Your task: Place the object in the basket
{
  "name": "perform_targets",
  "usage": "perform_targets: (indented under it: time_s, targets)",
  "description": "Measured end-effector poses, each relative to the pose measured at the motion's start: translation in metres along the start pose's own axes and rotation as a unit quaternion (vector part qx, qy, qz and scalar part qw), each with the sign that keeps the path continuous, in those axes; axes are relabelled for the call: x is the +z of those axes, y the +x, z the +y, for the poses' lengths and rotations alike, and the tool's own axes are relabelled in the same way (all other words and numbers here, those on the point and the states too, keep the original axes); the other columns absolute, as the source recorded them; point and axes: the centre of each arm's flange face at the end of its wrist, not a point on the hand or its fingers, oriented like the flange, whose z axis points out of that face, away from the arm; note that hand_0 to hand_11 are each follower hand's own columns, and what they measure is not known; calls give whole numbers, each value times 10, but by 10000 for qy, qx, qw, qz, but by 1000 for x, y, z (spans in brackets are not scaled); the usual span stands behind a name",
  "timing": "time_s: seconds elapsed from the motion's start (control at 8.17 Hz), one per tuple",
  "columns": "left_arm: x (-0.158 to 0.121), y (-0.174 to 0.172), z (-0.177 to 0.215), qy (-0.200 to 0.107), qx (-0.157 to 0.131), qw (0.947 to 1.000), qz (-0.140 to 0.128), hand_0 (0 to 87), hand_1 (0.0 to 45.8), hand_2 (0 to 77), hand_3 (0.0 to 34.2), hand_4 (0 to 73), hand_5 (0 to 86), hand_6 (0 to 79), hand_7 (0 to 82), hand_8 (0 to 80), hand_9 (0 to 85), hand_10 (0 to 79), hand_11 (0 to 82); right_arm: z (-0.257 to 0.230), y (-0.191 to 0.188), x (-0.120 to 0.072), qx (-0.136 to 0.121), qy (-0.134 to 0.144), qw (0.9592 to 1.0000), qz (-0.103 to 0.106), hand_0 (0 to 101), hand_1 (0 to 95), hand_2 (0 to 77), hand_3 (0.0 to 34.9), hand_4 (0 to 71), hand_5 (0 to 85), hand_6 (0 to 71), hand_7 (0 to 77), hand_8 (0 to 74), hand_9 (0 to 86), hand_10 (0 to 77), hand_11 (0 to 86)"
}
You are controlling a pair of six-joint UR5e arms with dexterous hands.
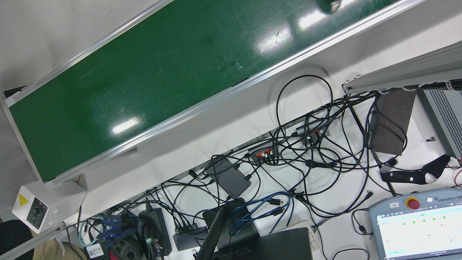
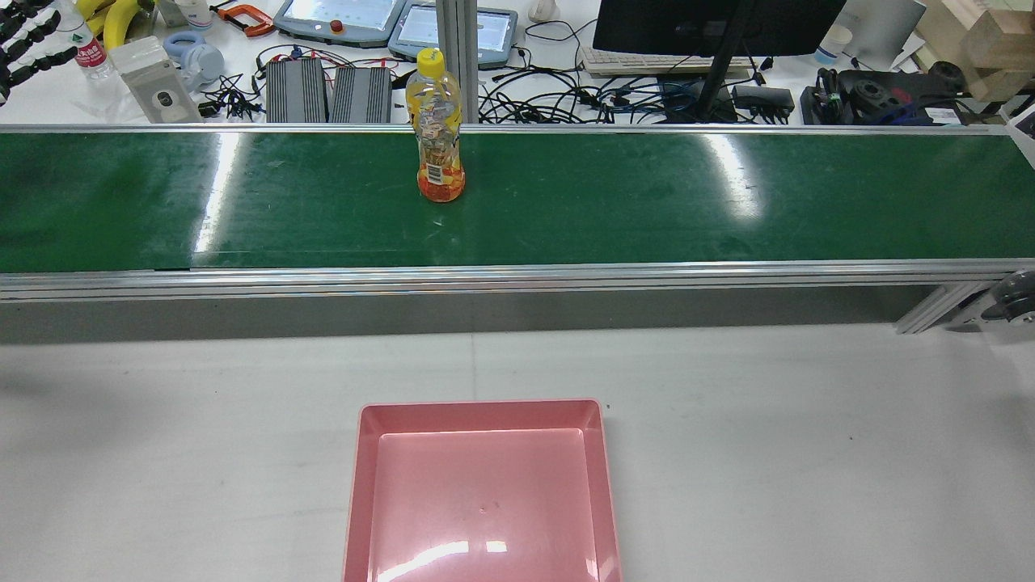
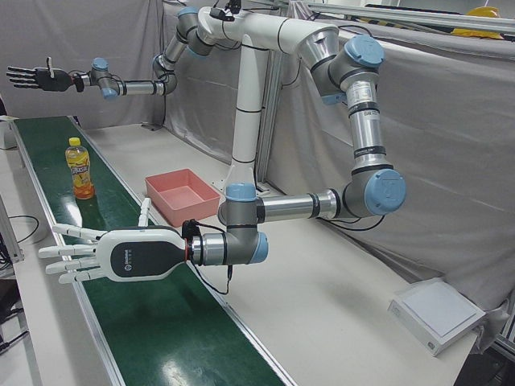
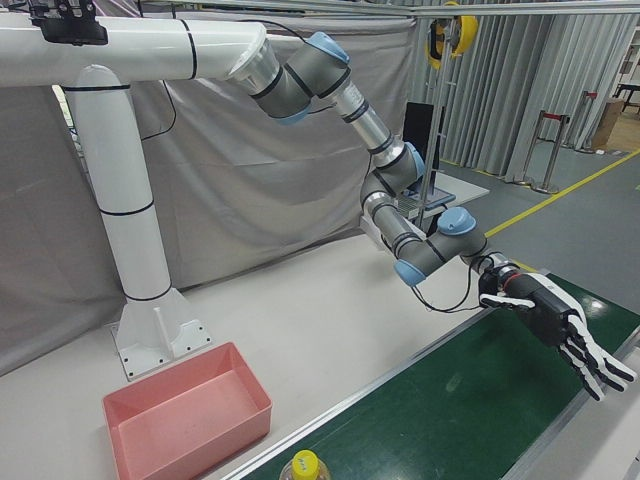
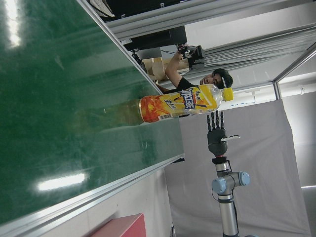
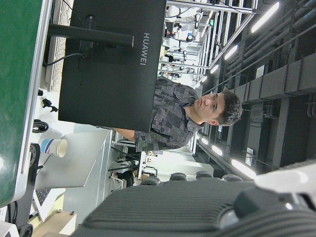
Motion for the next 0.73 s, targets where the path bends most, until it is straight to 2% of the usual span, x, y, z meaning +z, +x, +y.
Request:
perform_targets:
  time_s: [0.73]
  targets:
    - [3,-4,3,-11,-10,10000,-37,526,5,0,111,213,98,0,5,5,16,49,76,0,0,0,0,-3,10000,-3,2,0,5,3,0,0,0,5,0,0,0,0]
